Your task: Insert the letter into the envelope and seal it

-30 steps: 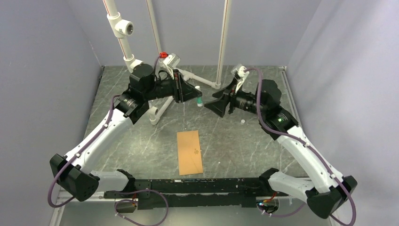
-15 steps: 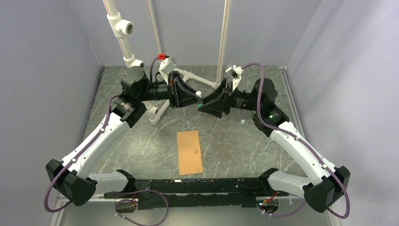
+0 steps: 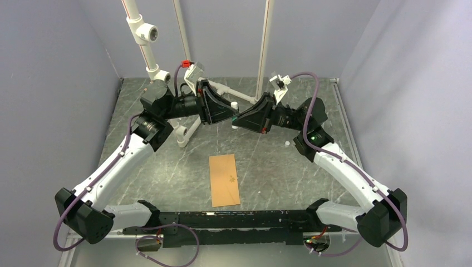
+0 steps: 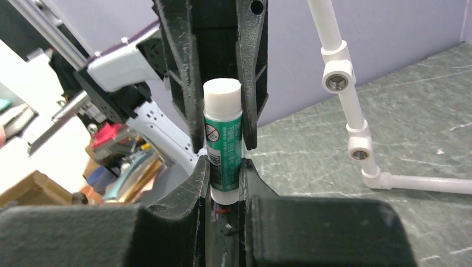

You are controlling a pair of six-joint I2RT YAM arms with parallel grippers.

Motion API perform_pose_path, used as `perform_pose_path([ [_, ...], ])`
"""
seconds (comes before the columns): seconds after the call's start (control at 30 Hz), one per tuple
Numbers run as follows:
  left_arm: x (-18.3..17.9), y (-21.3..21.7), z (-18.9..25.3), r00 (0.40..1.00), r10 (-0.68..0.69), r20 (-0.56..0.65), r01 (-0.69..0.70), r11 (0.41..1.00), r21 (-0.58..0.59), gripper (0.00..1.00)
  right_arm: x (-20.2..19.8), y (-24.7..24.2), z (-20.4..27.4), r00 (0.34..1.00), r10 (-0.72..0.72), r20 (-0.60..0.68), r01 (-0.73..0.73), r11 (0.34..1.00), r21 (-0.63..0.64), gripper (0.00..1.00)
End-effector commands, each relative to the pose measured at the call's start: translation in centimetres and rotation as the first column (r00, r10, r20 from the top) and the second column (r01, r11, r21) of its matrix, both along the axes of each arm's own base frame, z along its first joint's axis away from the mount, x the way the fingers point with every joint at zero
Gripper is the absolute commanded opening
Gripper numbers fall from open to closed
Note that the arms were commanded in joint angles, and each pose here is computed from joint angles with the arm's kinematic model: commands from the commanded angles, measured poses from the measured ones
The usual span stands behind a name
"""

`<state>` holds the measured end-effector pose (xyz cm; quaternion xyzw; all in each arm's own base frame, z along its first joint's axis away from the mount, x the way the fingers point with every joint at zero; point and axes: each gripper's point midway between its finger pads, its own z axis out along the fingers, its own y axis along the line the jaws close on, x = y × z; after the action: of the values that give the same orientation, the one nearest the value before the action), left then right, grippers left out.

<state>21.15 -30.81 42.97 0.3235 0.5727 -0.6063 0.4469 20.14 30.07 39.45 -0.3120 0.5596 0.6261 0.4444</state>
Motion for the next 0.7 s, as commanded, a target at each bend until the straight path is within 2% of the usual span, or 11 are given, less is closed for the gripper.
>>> perform_pose_path([
  [0.0,-1.0,-0.1,1.6,0.998,-0.028,0.055,0.031,0.998,-0.059,0.35,0.8,-0.2,2.8,0.999,-0.047,-0.019,0.049,0.987,0.151,0.0],
  [0.23,-1.3,-0.3,1.0,0.998,-0.065,0.027,0.067,0.995,-0.073,0.34,0.6,-0.4,3.3,0.999,-0.049,0.004,0.047,0.98,0.195,0.0],
  [0.3,-1.4,-0.4,0.8,0.997,-0.071,0.028,0.072,0.995,-0.068,0.27,0.5,-0.5,3.4,0.999,-0.049,0.018,0.044,0.978,0.202,0.0],
  [0.37,-1.3,-0.4,0.6,0.997,-0.068,0.034,0.07,0.996,-0.061,0.08,0.4,-0.5,3.6,0.998,-0.05,0.031,0.042,0.978,0.207,0.02],
  [0.4,-1.2,-0.3,0.5,0.997,-0.063,0.039,0.065,0.996,-0.055,0.03,0.4,-0.5,3.5,0.998,-0.049,0.031,0.042,0.979,0.199,0.08],
  [0.43,-1.1,-0.3,0.3,0.998,-0.054,0.043,0.056,0.997,-0.046,0.03,0.6,-0.5,3.2,0.998,-0.057,0.022,0.052,0.982,0.183,0.18],
  [0.5,-0.7,-0.2,-0.1,0.997,-0.024,0.072,0.026,1.0,-0.018,0.02,1.2,-0.7,2.6,0.994,-0.112,0.015,0.109,0.984,0.14,0.46],
  [0.53,-0.4,-0.1,-0.4,0.996,-0.01,0.089,0.01,1.0,0.004,0.02,1.5,-0.9,2.1,0.989,-0.145,-0.005,0.145,0.983,0.111,0.55],
  [0.63,-0.5,0.2,-1.4,0.978,-0.021,0.209,0.002,0.996,0.09,0.02,2.7,-2.4,1.1,0.961,-0.277,-0.004,0.277,0.961,0.001,0.68],
  [0.67,-0.3,0.5,-2.7,0.977,-0.025,0.211,-0.007,0.988,0.151,0.02,3.4,-3.2,1.1,0.939,-0.343,-0.011,0.343,0.939,-0.028,0.71],
])
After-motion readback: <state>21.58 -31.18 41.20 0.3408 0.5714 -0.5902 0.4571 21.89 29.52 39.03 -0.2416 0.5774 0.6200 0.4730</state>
